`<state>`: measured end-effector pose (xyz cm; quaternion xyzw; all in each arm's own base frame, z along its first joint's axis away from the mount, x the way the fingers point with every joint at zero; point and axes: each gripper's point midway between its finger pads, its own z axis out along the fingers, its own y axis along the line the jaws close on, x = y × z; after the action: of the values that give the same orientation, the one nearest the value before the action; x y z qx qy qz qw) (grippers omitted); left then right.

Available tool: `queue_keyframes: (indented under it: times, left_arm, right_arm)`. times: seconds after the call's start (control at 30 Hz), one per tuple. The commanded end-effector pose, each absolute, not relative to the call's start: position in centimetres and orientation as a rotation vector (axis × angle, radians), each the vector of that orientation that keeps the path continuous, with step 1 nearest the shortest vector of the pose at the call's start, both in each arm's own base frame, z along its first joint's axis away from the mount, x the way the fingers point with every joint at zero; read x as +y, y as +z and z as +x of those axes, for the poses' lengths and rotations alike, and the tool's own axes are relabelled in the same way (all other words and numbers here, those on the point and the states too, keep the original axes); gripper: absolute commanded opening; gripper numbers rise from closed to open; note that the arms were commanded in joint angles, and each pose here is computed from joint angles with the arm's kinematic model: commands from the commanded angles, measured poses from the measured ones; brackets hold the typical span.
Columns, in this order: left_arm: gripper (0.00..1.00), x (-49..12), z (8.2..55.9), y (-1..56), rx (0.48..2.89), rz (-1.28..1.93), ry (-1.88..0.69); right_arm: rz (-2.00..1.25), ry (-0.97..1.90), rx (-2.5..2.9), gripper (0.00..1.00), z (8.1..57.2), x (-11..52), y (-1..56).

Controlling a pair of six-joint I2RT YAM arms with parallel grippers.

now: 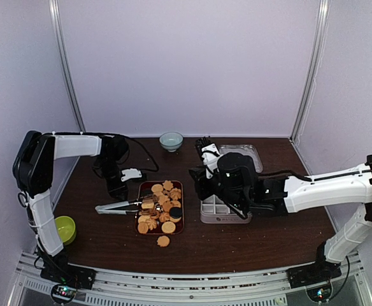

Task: Pack the cookies
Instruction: Pick up the clamp from the plate.

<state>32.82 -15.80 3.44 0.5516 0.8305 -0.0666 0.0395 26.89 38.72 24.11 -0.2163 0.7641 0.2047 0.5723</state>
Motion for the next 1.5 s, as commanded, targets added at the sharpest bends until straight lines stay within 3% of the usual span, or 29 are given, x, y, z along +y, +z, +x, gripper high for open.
queue_keyframes:
  times: [0.0,0.27,0.53,0.87,1.17,1.47]
  left_arm:
    - [0.44,-14.5,33.3,6.1,2.484,1.743,-0.106]
    - [0.56,-17.0,31.6,9.1,2.413,1.767,-0.301]
    - [0.55,-18.1,30.7,6.5,2.424,1.838,-0.343]
    - [0.35,-19.3,30.2,4.3,2.423,1.924,-0.347]
    - [0.0,-20.0,31.1,4.6,2.412,1.896,-0.335]
    - [0.0,-20.8,30.5,7.5,2.376,1.855,-0.401]
  right_arm:
    - [-0.491,0.457,1.785,0.22,26.8,37.9,25.0]
    - [-0.501,0.456,1.789,0.22,26.9,38.4,24.9]
    - [-0.507,0.452,1.789,0.21,26.9,38.4,25.1]
    - [-0.497,0.456,1.795,0.19,26.8,38.1,24.7]
    - [-0.483,0.466,1.786,0.17,26.7,37.8,25.2]
    - [-0.45,0.498,1.76,0.17,26.6,37.5,26.2]
